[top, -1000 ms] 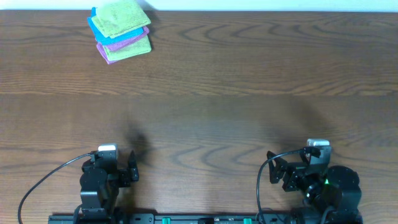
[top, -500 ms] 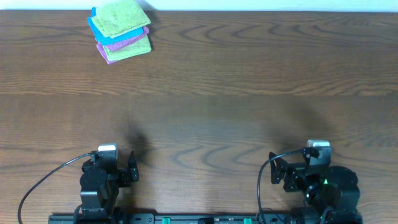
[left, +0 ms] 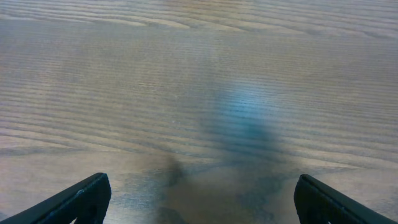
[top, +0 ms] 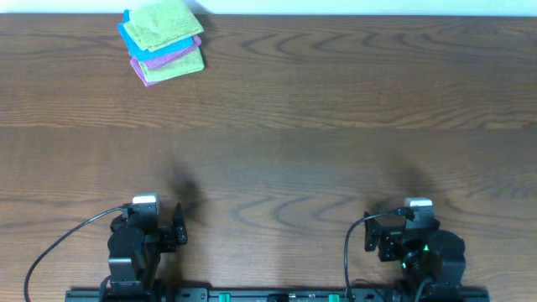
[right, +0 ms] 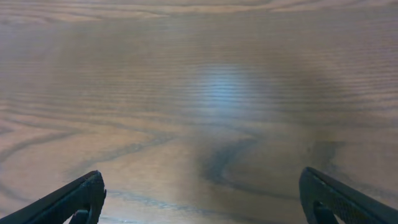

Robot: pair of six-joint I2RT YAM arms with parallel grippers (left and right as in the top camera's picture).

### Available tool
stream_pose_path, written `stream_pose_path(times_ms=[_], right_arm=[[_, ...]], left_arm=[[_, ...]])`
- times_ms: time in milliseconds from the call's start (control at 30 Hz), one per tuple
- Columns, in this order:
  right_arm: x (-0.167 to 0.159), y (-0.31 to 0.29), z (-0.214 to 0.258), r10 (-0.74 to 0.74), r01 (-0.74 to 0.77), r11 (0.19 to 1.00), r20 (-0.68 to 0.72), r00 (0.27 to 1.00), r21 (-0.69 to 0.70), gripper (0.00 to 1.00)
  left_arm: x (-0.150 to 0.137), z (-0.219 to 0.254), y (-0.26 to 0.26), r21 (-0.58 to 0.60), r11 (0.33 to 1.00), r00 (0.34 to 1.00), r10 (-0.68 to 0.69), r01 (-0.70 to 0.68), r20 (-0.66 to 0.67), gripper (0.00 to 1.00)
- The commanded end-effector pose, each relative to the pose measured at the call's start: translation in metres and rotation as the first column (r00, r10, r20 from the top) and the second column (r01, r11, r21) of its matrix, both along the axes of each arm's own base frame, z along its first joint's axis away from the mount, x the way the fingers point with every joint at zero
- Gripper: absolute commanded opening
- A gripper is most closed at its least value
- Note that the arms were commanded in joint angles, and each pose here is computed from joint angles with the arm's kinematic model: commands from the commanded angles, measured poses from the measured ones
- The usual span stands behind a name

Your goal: Fold the cloth

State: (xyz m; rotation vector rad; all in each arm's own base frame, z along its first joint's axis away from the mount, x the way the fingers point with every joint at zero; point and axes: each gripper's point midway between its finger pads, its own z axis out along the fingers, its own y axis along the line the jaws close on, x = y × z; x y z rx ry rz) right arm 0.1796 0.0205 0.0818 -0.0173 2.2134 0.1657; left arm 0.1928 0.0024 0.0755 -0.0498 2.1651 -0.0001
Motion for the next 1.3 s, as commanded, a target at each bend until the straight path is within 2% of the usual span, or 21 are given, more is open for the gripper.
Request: stream_pose_path(times_ms=[0, 1267], right_arm=[[0.0008, -0.0050, -0.0039, -0.001, 0.001, 0.999, 0.009, 1.000, -0.038, 0.99], [0.0001, -0.0053, -0.0129, 0.019, -0.019, 0.998, -0.007, 1.000, -0.066, 0.99]], left_arm=[[-0.0011, -0.0031, 0.0008, -0.002, 1.000, 1.000, 0.009, -0.009, -0.005, 0.95], [-0.0011, -0.0031, 0.0008, -0.002, 1.000, 1.000, 0.009, -0.009, -0.005, 0.96]])
